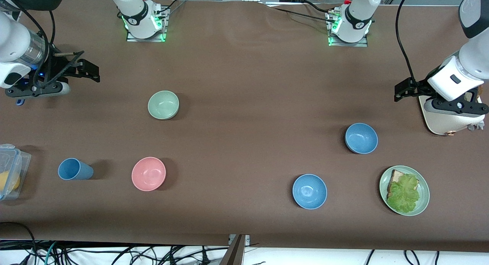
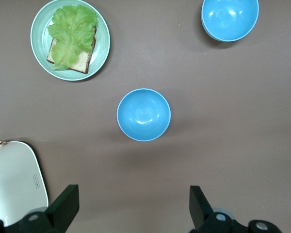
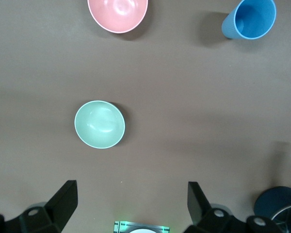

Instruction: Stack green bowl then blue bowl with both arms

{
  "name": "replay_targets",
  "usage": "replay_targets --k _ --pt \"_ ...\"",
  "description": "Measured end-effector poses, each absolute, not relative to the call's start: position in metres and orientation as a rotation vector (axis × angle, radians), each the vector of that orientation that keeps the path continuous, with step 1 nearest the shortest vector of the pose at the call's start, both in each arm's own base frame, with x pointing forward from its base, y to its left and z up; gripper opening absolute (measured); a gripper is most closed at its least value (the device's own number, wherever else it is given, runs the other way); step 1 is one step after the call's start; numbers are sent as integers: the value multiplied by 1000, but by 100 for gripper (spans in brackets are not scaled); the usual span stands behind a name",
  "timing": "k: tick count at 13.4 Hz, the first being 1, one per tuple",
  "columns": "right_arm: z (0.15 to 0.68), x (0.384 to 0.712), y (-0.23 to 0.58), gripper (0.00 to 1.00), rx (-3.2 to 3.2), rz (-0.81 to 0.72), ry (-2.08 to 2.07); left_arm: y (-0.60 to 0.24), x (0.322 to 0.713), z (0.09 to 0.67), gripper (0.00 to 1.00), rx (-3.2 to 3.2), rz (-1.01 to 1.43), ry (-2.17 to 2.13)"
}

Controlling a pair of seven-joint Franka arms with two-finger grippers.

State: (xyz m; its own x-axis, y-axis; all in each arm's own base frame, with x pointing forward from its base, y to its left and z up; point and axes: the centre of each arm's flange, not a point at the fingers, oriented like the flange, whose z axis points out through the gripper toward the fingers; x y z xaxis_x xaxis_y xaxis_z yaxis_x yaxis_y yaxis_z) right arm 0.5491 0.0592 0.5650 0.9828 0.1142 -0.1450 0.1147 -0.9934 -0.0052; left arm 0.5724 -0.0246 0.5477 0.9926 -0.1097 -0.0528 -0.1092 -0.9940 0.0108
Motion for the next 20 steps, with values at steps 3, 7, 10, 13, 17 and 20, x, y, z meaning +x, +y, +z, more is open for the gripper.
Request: replay_targets --k 3,7,10,13,17,20 --pt "563 548 59 100 3124 -235 176 -24 573 546 100 3128 -88 -171" --pt "560 547 59 100 3123 -245 174 -26 575 542 100 3127 -99 -174" --pt "557 545 59 100 3122 -257 174 -26 575 542 100 3126 -99 -174" --pt "553 543 59 100 3120 -268 174 -26 575 542 100 3126 -99 -174" --pt "549 541 59 100 3120 -267 175 -26 575 542 100 3126 -99 -174" --pt "535 539 59 100 3124 -235 176 -26 575 542 100 3126 -99 -174"
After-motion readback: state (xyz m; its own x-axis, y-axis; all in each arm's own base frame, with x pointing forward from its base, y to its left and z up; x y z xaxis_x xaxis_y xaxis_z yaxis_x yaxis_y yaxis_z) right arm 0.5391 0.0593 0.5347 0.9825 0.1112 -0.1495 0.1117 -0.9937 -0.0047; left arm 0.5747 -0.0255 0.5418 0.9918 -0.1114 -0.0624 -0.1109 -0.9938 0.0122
